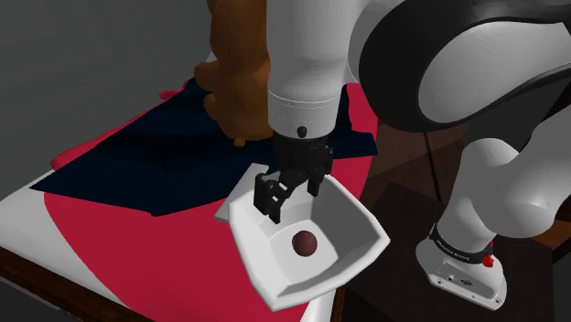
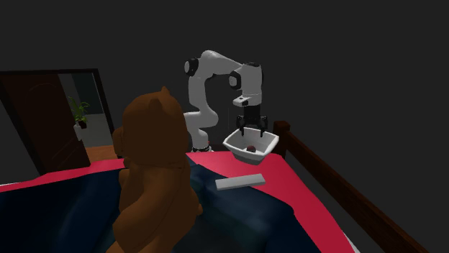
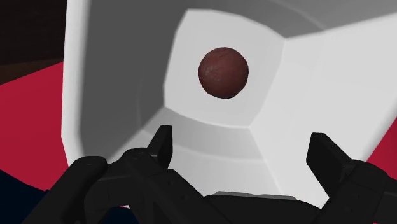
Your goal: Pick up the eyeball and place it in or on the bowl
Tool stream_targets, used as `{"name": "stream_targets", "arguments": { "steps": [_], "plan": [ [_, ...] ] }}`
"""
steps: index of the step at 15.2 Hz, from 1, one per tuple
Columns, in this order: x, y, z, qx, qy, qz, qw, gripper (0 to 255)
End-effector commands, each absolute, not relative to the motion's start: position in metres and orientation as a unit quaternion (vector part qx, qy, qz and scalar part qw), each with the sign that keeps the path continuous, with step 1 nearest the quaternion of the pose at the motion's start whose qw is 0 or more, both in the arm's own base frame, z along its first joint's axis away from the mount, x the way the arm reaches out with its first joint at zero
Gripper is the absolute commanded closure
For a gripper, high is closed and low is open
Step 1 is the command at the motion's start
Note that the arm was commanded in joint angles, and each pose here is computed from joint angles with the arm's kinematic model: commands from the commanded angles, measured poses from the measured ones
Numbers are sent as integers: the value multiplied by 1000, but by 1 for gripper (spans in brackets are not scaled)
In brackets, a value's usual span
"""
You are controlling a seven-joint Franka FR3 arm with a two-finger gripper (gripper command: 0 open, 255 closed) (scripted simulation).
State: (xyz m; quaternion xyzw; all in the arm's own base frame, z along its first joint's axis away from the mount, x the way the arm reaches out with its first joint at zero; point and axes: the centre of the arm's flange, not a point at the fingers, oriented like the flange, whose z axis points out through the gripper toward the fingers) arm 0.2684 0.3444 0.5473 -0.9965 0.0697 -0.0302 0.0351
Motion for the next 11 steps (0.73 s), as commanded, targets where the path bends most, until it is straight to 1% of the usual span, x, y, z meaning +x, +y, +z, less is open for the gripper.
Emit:
{"name": "stream_targets", "arguments": {
  "steps": [1,4,11],
  "plan": [
    [268,343,560,-996,70,-30,35,0],
    [265,341,597,-996,70,-30,35,0],
    [265,341,597,-996,70,-30,35,0]
  ]
}}
